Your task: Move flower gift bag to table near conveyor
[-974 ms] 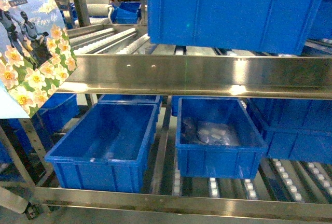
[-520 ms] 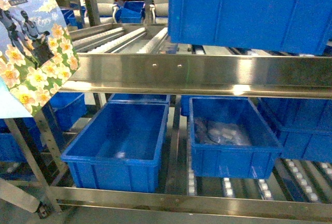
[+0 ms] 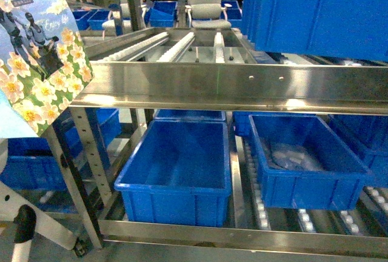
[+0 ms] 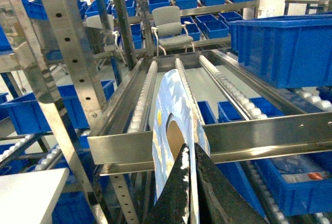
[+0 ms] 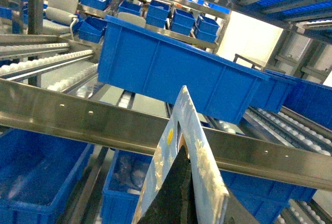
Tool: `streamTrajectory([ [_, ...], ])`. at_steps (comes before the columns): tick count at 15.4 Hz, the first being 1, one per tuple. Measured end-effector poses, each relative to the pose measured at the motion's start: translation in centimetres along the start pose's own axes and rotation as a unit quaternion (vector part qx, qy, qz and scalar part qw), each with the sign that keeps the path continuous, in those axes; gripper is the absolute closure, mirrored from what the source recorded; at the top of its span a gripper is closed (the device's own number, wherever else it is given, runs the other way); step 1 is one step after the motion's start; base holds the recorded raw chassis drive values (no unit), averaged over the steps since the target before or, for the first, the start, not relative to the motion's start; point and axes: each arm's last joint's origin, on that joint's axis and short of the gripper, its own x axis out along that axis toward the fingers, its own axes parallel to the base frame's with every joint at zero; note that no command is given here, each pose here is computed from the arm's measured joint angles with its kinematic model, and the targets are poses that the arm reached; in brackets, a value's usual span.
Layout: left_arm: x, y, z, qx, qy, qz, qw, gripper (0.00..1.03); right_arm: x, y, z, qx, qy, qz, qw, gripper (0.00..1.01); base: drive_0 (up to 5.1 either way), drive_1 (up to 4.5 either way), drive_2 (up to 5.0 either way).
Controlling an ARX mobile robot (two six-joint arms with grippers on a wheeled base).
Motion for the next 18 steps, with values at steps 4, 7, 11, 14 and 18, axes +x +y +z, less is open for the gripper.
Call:
streamTrajectory([
  [4, 0.00, 0.00, -0.01, 0.000, 0.001, 0.000, 1.0000, 1.01, 0.00, 0.01, -0.04, 0.000, 0.001, 0.000, 1.0000, 0.99, -5.0, 2.50, 2.5],
  [7, 0.00, 0.00, -0.01, 0.000, 0.000, 0.000, 1.0000, 1.01, 0.00, 0.01, -0.02, 0.000, 0.001, 0.000, 1.0000, 0.99, -4.9, 2.51, 2.5],
  [11, 0.01, 0.00, -0.01, 0.000, 0.001, 0.000, 1.0000, 1.01, 0.00, 0.01, -0.03, 0.000, 0.001, 0.000, 1.0000, 0.99, -4.9, 2.51, 2.5],
  [14, 0.00, 0.00, 0.03, 0.000, -0.001, 0.000, 1.0000, 1.01, 0.00, 0.00, 0.02, 0.000, -0.001, 0.000, 1.0000, 0.99, -4.9, 2.51, 2.5],
  [18, 0.00, 0.02, 0.00, 0.000, 0.000, 0.001, 1.0000, 1.01, 0.00, 0.00, -0.01, 0.000, 0.000, 0.000, 1.0000, 0.99, -4.9, 2.54, 2.5],
])
